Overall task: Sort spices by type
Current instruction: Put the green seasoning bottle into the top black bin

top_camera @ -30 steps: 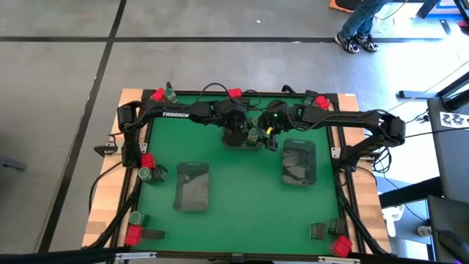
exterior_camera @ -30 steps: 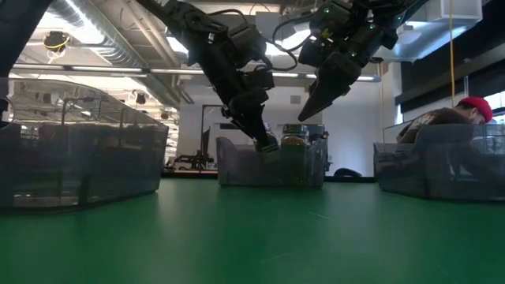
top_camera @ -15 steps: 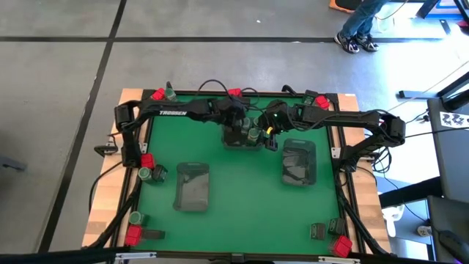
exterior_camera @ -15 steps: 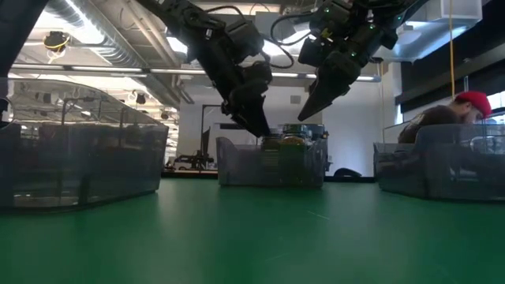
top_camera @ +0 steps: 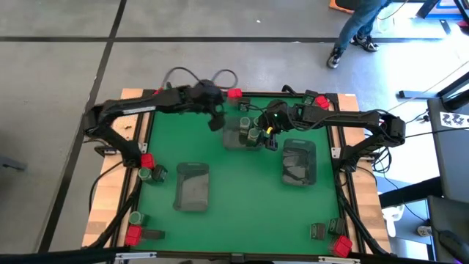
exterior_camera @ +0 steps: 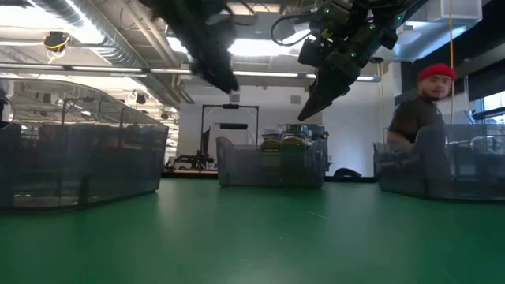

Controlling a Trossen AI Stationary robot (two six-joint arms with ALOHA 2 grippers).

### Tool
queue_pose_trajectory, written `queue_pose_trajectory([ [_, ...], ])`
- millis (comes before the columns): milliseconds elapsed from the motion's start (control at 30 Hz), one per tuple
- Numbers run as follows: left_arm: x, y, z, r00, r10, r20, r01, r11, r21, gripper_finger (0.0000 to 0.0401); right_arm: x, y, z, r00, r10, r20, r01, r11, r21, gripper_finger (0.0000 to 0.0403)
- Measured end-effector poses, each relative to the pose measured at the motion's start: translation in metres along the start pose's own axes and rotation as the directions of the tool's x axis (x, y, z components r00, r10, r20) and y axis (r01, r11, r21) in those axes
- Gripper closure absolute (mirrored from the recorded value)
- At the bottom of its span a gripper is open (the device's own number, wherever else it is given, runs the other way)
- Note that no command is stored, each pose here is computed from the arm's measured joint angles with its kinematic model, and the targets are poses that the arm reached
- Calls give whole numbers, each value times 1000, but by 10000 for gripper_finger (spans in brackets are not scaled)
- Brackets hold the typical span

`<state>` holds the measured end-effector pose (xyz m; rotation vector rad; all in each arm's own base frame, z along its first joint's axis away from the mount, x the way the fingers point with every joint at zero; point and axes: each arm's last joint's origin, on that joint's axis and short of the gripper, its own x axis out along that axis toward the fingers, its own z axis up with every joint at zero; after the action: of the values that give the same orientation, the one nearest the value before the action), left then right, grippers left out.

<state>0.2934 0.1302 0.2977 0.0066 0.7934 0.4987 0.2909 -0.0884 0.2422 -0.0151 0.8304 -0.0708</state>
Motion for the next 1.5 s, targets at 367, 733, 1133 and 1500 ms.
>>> queue_pose_trajectory([
  [367, -63, 43, -64, 938, 346, -24, -341, 905, -253, 123, 0, 0, 0, 1000, 0, 1, 0, 1000, 0, 52],
  [733, -45, 84, -99, 858, 424, -291, -506, 796, -332, 123, 0, 0, 1, 1000, -1, 6, 1, 1000, -1, 52],
  [1133, -1, 123, -126, 770, 417, -482, -600, 729, -329, 123, 0, 0, 1, 1000, -2, 8, 2, 1000, -2, 52],
  [1500, 7, 139, -138, 739, 414, -532, -635, 694, -341, 123, 0, 0, 2, 1000, -5, 23, 5, 1000, -4, 52],
])
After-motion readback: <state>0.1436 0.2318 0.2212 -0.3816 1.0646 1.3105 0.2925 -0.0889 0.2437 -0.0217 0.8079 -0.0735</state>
